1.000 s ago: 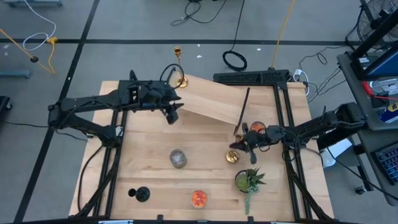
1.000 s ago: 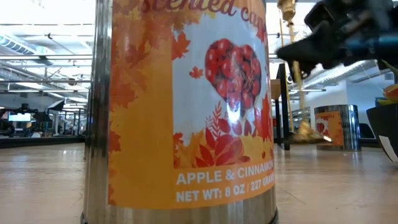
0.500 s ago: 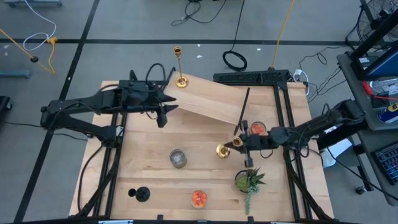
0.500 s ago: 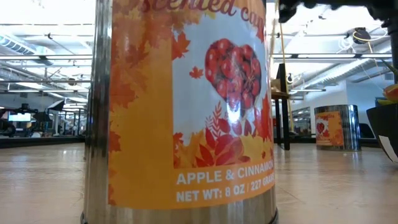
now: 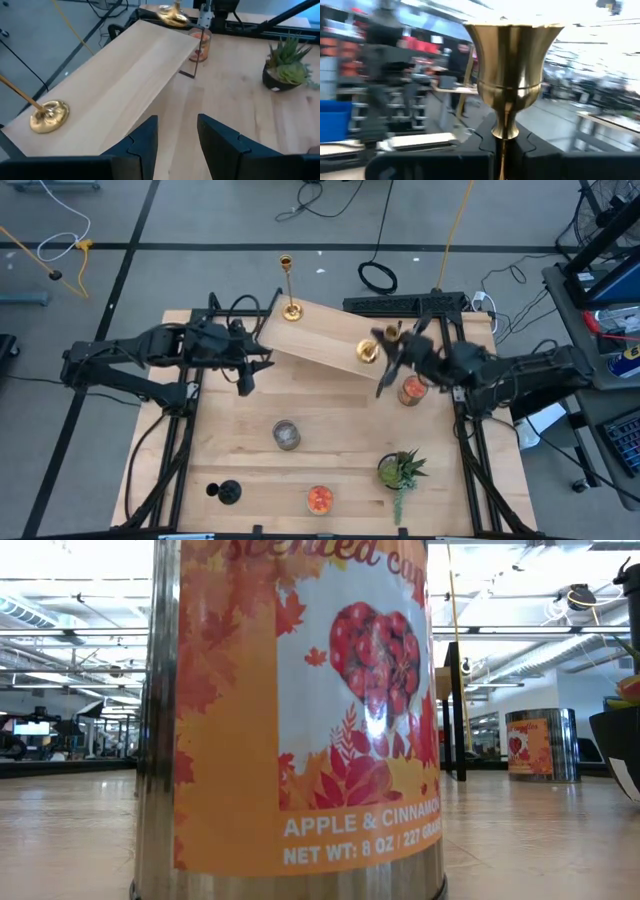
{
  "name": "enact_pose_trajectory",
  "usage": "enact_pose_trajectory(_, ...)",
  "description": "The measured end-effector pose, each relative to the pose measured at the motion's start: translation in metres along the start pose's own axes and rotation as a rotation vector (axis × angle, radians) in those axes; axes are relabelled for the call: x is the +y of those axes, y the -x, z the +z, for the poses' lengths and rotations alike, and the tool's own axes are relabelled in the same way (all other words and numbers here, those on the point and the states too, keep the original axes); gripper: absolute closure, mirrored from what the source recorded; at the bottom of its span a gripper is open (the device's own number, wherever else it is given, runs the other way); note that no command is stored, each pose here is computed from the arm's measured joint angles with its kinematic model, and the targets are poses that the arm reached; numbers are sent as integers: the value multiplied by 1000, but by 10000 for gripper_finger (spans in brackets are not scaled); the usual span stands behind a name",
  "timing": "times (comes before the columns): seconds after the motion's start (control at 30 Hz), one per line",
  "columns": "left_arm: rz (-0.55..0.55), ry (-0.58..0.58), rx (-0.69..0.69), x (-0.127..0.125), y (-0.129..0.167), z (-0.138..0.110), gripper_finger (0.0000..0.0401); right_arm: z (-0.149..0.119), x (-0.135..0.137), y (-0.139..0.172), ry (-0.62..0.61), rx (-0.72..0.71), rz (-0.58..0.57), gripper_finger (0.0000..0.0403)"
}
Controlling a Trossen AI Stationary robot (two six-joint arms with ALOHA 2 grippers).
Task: Pick & Place candle stick holders
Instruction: Put the gold candle holder on the shelf
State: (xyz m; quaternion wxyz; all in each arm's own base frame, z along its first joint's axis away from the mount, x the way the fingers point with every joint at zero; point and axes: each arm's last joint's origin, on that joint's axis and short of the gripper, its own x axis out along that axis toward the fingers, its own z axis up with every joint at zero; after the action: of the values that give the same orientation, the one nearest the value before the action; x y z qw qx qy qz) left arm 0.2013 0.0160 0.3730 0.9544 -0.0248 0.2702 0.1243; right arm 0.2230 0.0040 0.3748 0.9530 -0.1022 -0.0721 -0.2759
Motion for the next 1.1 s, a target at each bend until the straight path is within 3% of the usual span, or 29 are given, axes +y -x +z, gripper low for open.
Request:
enact_pose_trajectory(0.23, 0, 47, 2, -1, -1, 0, 256, -20, -37, -14, -47, 135, -157, 401)
enact_pose_trajectory(0.47, 0, 43, 4, -1, -1, 0, 256, -39, -59, -29, -75, 191, -145, 401)
enact_pose_trajectory(0.73, 1, 38, 13, -1, -1, -1, 256, -66, -84, -30, -113, 244, -271, 400)
enact_pose_trajectory(1.1, 1, 36, 13, -1, -1, -1, 256, -77, -92, -29, -146, 188, -255, 397)
